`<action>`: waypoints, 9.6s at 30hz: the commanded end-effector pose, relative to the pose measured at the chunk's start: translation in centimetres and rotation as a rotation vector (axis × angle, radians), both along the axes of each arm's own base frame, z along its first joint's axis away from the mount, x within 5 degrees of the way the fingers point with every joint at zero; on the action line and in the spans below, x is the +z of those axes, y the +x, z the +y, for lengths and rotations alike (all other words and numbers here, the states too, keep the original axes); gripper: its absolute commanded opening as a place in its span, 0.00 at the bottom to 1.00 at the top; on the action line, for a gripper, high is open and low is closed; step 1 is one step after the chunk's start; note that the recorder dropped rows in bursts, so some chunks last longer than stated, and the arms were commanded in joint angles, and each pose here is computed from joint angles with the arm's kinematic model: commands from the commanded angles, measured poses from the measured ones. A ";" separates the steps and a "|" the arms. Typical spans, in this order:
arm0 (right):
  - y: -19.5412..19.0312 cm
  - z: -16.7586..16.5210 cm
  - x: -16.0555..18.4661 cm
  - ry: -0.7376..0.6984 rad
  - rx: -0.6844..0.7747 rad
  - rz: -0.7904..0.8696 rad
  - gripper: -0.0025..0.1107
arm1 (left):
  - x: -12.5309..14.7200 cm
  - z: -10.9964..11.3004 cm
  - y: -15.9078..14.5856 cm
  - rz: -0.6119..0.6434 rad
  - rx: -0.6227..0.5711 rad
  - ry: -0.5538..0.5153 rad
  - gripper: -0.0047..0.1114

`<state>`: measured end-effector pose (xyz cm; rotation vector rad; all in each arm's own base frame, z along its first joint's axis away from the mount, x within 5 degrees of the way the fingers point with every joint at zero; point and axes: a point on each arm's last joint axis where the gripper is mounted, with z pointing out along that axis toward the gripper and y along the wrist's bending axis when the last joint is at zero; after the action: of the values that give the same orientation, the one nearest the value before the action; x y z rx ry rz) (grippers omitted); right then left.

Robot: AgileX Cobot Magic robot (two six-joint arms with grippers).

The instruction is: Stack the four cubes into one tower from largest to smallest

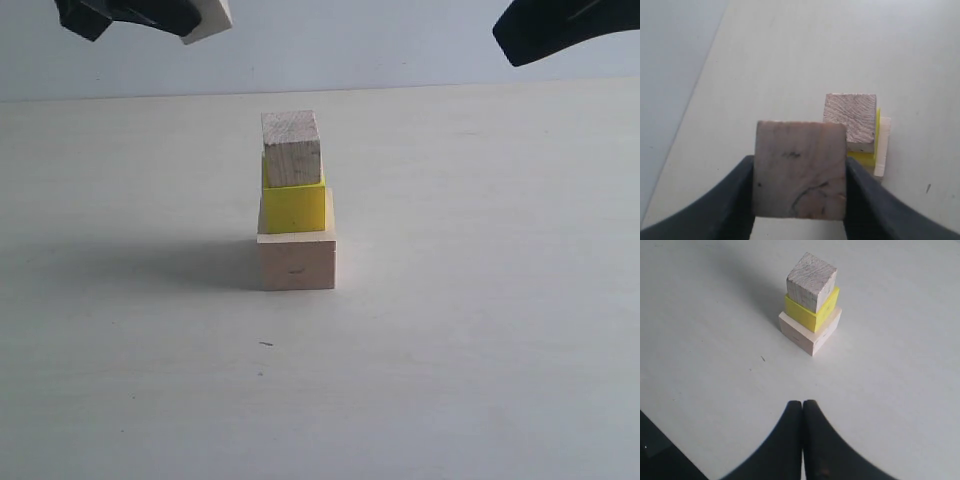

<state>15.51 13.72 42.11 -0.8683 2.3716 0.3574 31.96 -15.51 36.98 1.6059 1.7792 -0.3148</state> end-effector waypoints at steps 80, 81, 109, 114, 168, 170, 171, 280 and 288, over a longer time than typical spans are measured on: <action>-0.1 0.2 0.2 0.058 -0.023 0.003 0.02 | -6.5 -7.2 3.6 0.285 -0.035 0.144 0.04; -0.1 0.2 0.2 0.058 -0.023 0.003 0.02 | -6.4 -7.1 3.6 0.282 -0.035 0.146 0.04; -0.1 0.2 0.2 0.057 -0.023 0.005 0.02 | -5.5 -7.6 2.8 0.267 -0.052 0.132 0.04; -0.1 0.2 0.2 0.057 -0.023 0.005 0.02 | -5.6 -7.5 2.9 0.258 -0.047 0.154 0.04; -0.1 0.2 0.2 0.057 -0.023 0.005 0.02 | -5.6 -7.5 2.9 0.276 -0.027 0.142 0.38; -0.1 0.2 0.2 0.057 -0.023 0.005 0.02 | -5.6 -7.5 2.9 0.276 -0.027 0.142 0.47; -0.1 0.2 0.2 0.057 -0.023 0.005 0.02 | -5.6 -7.5 2.9 0.276 -0.027 0.142 0.51; -0.6 -4.3 -3.2 0.115 -0.394 -0.235 0.02 | 8.6 14.0 -21.8 -0.509 0.935 -0.655 0.04; -0.6 -4.3 -3.2 0.115 -0.394 -0.235 0.02 | 1.0 14.7 -25.9 -0.580 1.087 -0.693 0.04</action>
<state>14.94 9.45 38.86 -0.3526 2.2177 0.2137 7.00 -0.95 40.57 0.1698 1.5696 0.0676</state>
